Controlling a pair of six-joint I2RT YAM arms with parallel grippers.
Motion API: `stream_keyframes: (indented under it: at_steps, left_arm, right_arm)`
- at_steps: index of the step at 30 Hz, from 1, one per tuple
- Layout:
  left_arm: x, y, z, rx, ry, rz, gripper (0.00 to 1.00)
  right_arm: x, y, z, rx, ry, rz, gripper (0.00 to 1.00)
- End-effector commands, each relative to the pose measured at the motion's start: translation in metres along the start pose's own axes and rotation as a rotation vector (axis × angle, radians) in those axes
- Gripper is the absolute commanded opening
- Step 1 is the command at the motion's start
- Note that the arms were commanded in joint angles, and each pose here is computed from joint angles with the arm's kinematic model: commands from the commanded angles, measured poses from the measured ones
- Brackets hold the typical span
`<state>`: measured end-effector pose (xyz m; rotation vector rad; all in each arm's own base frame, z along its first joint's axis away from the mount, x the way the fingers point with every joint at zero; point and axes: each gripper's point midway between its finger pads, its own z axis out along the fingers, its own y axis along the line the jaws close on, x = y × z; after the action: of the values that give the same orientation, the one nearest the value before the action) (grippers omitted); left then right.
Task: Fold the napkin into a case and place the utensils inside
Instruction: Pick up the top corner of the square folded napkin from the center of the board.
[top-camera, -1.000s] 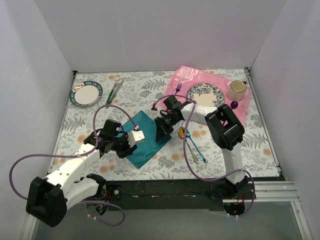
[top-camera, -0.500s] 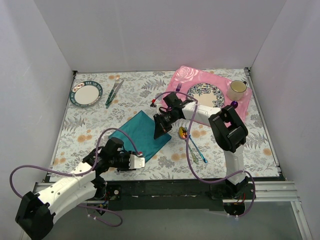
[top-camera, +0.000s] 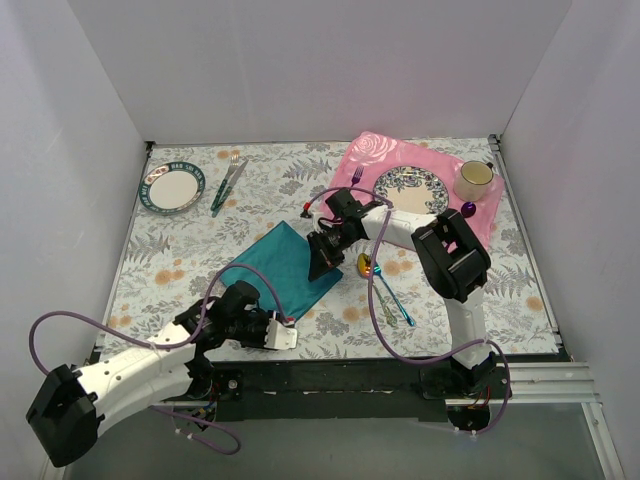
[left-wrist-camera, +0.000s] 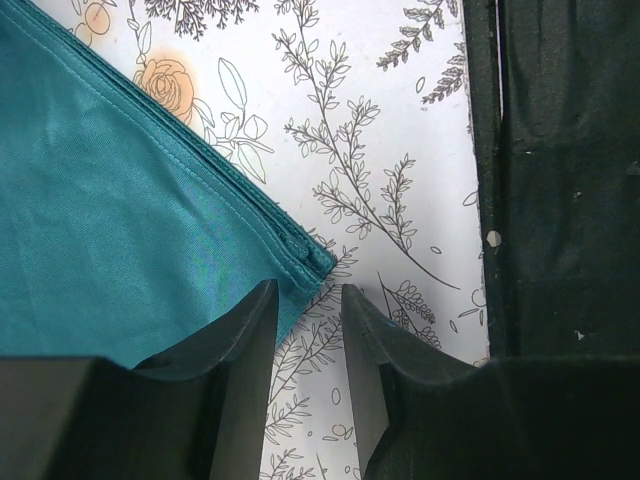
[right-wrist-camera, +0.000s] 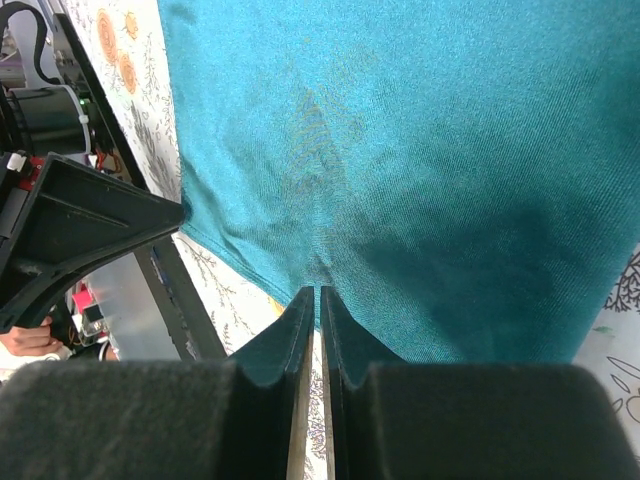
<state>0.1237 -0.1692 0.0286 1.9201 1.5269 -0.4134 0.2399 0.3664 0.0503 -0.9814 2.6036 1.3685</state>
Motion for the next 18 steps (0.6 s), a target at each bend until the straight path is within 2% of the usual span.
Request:
stream_keyframes:
  at_steps: [1, 18]
  left_arm:
    - [0.002, 0.002, 0.006, -0.013, 0.005, 0.021, 0.32]
    - [-0.014, 0.019, -0.006, -0.074, -0.023, 0.045, 0.00]
  right_arm:
    - [-0.010, 0.007, -0.002, -0.011, -0.012, -0.022, 0.14]
    - [-0.008, 0.005, 0.000, -0.012, -0.001, -0.011, 0.14]
